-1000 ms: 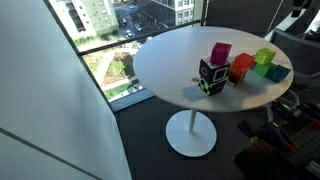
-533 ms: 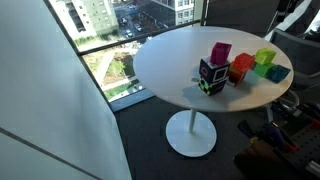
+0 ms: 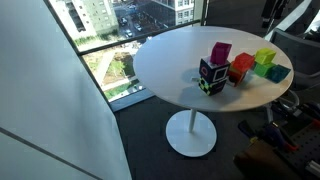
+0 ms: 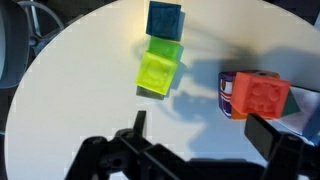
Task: Put the orange block on the blue block
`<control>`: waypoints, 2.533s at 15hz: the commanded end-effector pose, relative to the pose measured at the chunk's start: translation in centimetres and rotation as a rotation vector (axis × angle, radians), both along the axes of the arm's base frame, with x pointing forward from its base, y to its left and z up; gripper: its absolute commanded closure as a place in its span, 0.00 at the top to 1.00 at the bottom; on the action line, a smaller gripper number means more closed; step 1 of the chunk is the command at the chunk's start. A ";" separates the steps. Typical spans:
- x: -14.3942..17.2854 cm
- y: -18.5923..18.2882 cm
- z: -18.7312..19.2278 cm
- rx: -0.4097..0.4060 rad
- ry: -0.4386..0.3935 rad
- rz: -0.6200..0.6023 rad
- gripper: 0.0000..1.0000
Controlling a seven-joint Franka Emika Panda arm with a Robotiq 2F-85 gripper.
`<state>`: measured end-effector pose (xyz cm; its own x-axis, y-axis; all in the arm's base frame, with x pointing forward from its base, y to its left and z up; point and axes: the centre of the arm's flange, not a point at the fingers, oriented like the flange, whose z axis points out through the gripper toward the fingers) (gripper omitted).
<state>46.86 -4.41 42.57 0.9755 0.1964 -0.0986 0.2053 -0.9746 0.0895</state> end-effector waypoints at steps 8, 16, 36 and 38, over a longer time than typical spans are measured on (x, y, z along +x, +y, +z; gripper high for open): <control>-0.6 2.4 -0.3 0.104 -0.098 -0.063 1.00; 0.3 2.2 -0.8 0.088 -0.067 -0.047 1.00; -0.2 8.3 -4.8 -0.006 -0.009 -0.086 1.00; -0.5 8.8 -5.2 -0.025 -0.011 -0.101 1.00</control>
